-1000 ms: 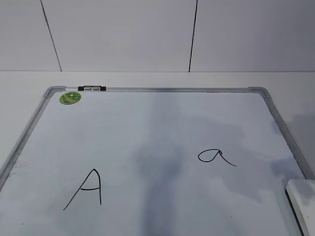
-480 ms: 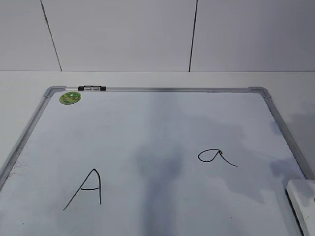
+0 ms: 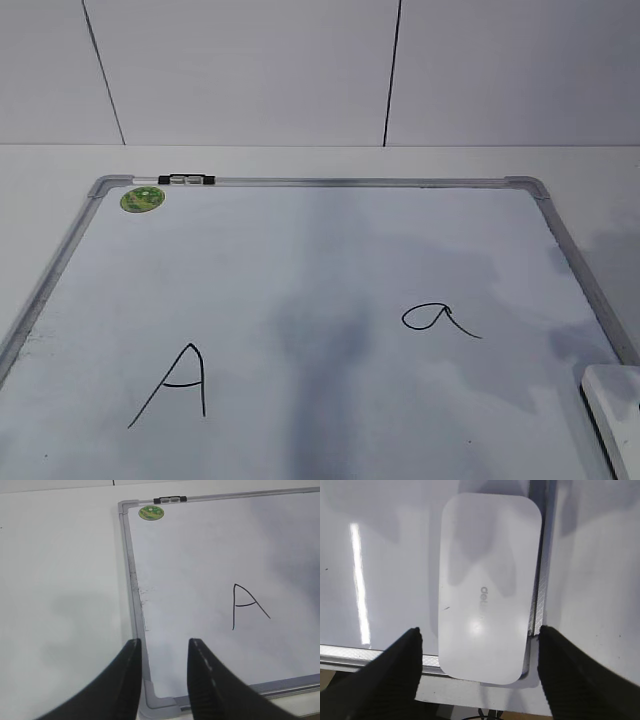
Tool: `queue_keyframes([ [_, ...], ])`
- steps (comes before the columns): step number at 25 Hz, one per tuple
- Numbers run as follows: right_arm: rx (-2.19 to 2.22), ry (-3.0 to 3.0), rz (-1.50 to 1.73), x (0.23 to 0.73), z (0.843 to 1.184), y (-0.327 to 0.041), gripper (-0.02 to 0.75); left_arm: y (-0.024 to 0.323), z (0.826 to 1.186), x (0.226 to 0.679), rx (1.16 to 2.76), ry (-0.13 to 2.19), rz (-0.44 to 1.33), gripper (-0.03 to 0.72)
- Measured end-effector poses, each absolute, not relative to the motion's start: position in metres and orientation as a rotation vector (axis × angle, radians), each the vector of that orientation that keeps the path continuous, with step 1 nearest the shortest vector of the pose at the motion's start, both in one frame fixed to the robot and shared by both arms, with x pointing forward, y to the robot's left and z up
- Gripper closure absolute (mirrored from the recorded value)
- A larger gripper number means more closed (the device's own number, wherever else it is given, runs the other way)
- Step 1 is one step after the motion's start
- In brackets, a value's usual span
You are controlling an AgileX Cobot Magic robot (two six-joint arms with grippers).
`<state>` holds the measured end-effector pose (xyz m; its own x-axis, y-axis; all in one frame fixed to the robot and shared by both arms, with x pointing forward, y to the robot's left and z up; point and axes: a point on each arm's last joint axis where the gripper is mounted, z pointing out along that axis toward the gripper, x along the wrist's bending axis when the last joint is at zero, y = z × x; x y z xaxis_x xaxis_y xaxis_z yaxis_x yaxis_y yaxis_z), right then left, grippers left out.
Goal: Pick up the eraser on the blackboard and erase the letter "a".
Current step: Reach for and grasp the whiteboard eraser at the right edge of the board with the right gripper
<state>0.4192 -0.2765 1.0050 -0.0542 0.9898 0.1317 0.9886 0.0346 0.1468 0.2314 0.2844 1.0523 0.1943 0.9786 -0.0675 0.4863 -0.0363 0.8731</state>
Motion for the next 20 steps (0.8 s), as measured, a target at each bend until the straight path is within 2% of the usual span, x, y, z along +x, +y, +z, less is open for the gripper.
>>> queue_keyframes([
  [7, 2.158, 2.259, 0.305, 0.419, 1.005, -0.276, 0.165, 0.284, 1.053, 0.234, 1.656, 1.42, 0.741, 0.443],
  [14, 2.151, 2.249, 0.32, 0.42, 1.005, -0.276, 0.166, 0.281, 1.063, 0.266, 1.673, 1.482, 0.638, 0.433],
  [20, 2.158, 2.253, 0.318, 0.42, 1.005, -0.276, 0.165, 0.278, 1.074, 0.298, 1.618, 1.511, 0.57, 0.368],
])
